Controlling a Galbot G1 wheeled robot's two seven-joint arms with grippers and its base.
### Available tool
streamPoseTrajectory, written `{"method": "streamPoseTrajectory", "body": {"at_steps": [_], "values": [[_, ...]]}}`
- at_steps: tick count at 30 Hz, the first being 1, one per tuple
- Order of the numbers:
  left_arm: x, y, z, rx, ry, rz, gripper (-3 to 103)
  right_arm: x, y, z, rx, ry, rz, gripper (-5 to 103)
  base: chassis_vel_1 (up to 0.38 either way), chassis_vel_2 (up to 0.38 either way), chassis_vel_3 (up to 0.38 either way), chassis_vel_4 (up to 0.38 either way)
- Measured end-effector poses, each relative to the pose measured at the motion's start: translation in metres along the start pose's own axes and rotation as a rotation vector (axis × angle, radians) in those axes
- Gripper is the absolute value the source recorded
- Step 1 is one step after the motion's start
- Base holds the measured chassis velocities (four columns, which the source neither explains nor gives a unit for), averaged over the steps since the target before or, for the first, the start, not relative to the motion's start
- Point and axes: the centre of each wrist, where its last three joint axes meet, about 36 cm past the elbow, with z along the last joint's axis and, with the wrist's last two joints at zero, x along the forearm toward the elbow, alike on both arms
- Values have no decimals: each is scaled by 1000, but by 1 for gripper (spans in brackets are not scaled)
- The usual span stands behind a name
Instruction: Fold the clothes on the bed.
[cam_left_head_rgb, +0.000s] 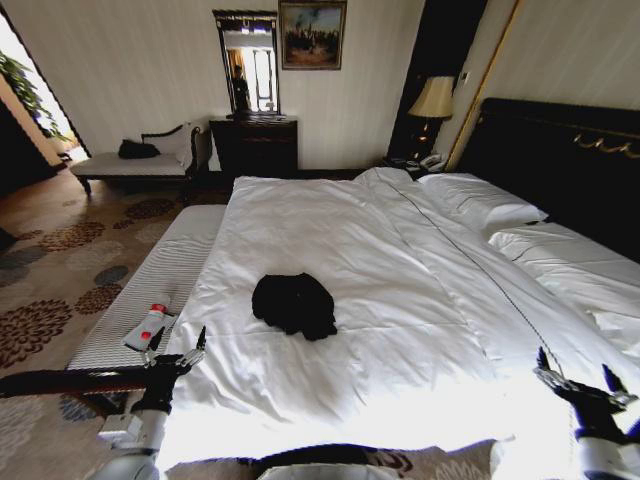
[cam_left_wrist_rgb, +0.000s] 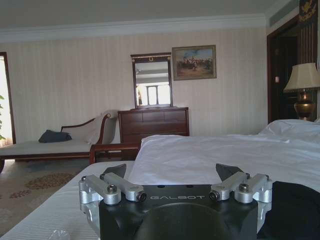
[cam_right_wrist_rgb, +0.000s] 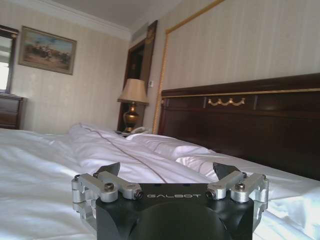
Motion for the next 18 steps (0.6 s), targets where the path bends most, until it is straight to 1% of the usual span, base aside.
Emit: {"method": "streamPoseTrajectory", "body": {"at_steps": [2, 3, 7, 18], "values": [[0, 0, 0, 0, 1, 0, 100, 1, 12, 2, -3, 2, -24, 100, 0, 0, 0, 0], [0, 0, 0, 0, 1, 0, 100, 1, 12, 2, -3, 2, -24, 100, 0, 0, 0, 0], [1, 1, 0, -4, 4, 0, 100, 3, 32, 4, -29, 5, -59, 100, 0, 0, 0, 0], [-2, 0, -2, -6, -2, 7, 100, 5, 46, 1, -22, -3, -97, 100, -55, 30, 62, -27]]}}
